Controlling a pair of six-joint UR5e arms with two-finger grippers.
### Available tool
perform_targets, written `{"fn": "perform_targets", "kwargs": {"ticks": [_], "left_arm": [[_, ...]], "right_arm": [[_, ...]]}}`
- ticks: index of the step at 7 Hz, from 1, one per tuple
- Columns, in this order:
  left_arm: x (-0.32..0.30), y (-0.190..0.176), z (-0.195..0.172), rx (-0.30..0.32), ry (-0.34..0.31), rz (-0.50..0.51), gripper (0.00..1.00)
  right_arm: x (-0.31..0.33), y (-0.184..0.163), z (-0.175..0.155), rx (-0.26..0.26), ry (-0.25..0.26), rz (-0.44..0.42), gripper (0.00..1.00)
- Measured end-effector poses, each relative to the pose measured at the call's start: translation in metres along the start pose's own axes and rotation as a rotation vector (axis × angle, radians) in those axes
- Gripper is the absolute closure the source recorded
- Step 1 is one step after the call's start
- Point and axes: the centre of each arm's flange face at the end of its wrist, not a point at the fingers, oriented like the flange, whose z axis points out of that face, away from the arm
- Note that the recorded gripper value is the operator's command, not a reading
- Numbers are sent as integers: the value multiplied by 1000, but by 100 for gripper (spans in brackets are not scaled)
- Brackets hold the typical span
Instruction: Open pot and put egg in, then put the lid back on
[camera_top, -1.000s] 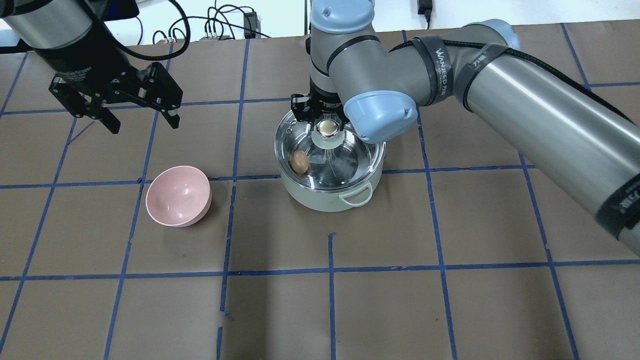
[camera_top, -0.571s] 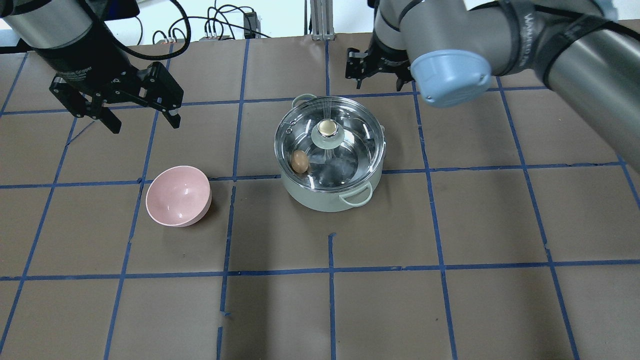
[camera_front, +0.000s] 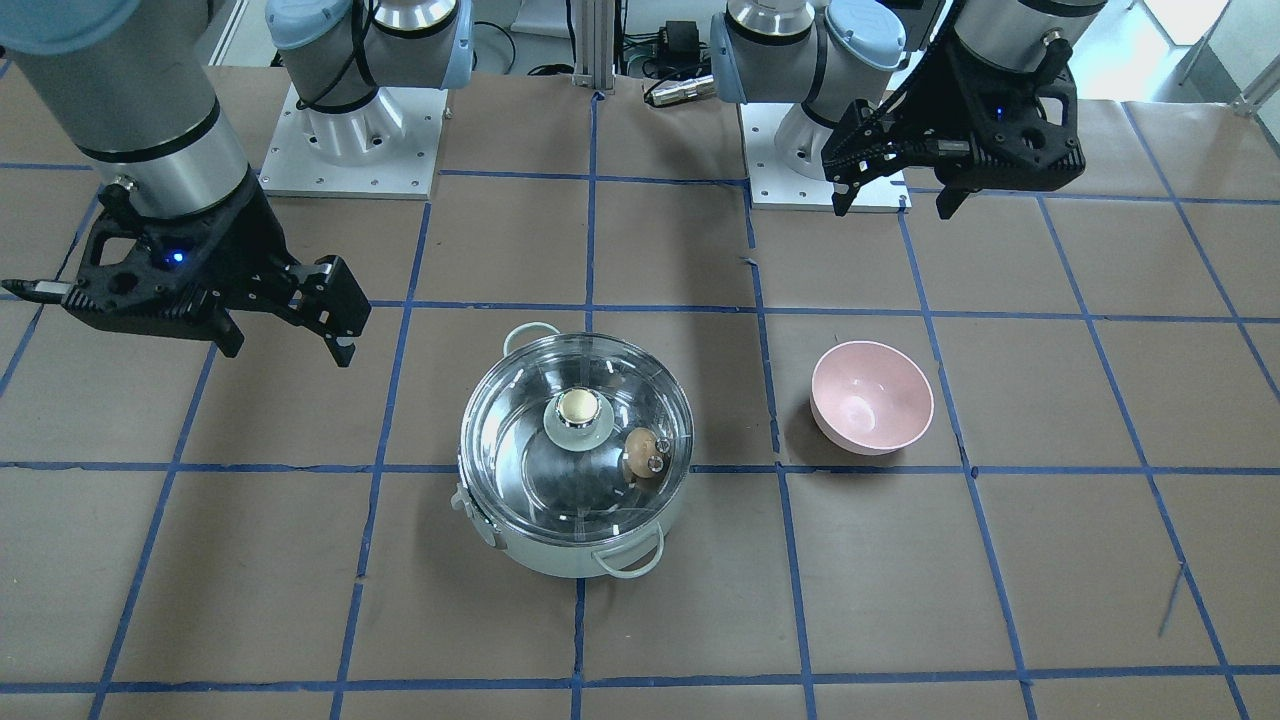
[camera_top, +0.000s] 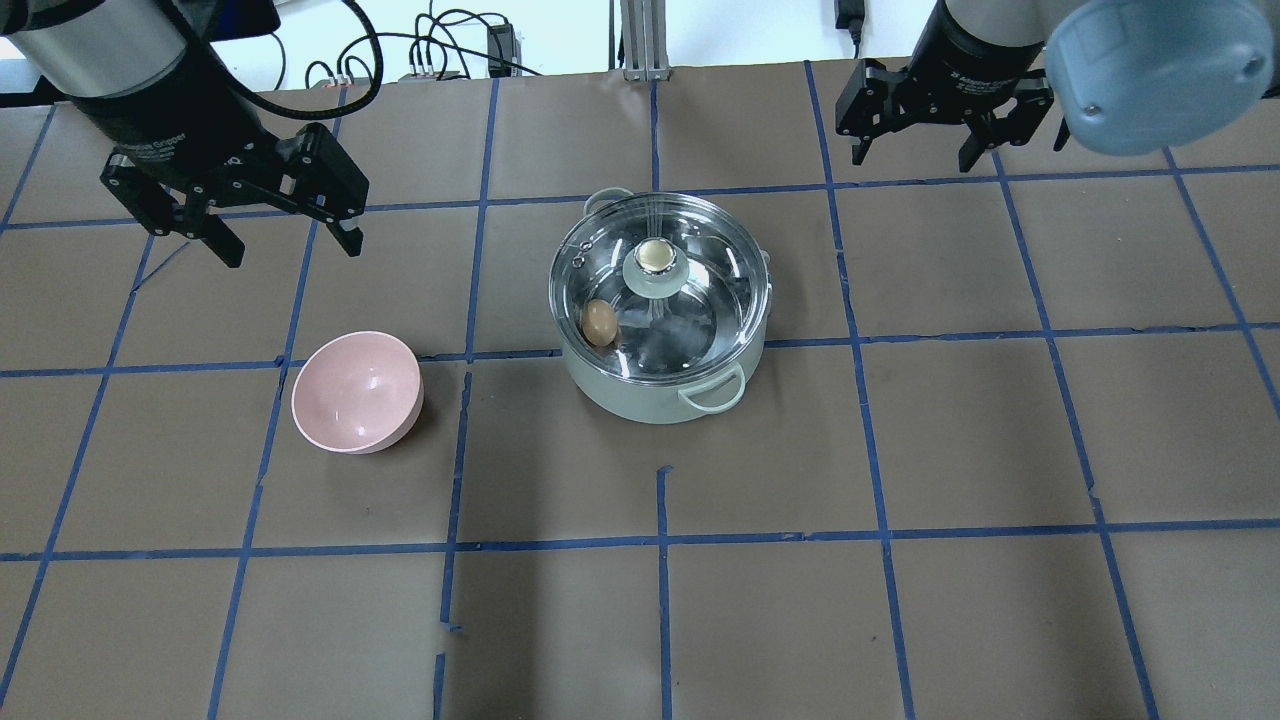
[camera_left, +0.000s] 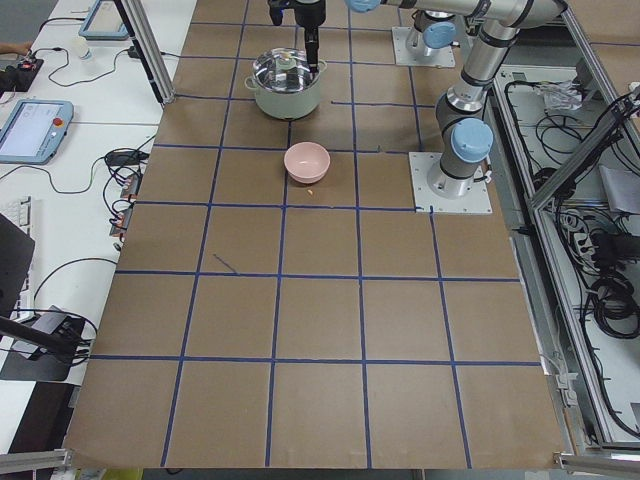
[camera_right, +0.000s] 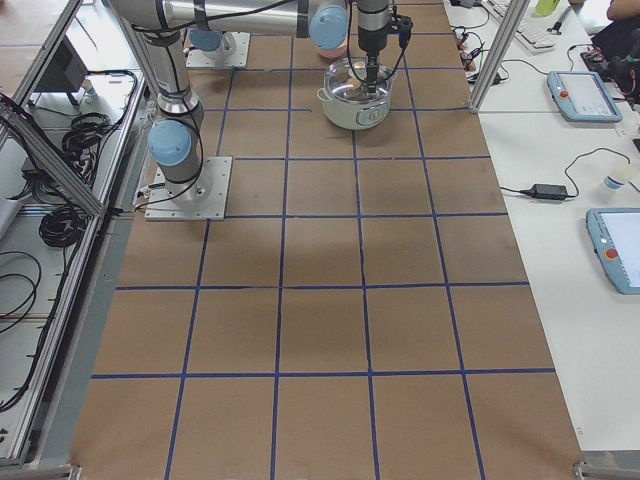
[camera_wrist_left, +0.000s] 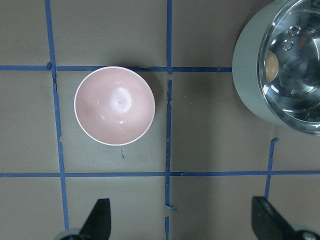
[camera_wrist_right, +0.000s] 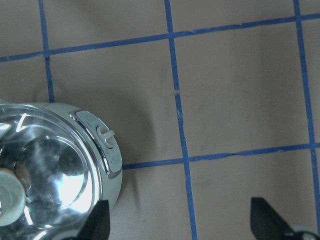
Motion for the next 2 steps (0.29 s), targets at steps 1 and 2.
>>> {"fn": "perform_targets", "kwargs": {"ticks": [1,2], "left_arm": [[0,1,0,0,0,-3,0],[0,2,-1,1,-1,-4,0]], "right_arm": [[0,6,0,-13,-2,0,0],[0,9,3,-22,-2,-1,0]]}}
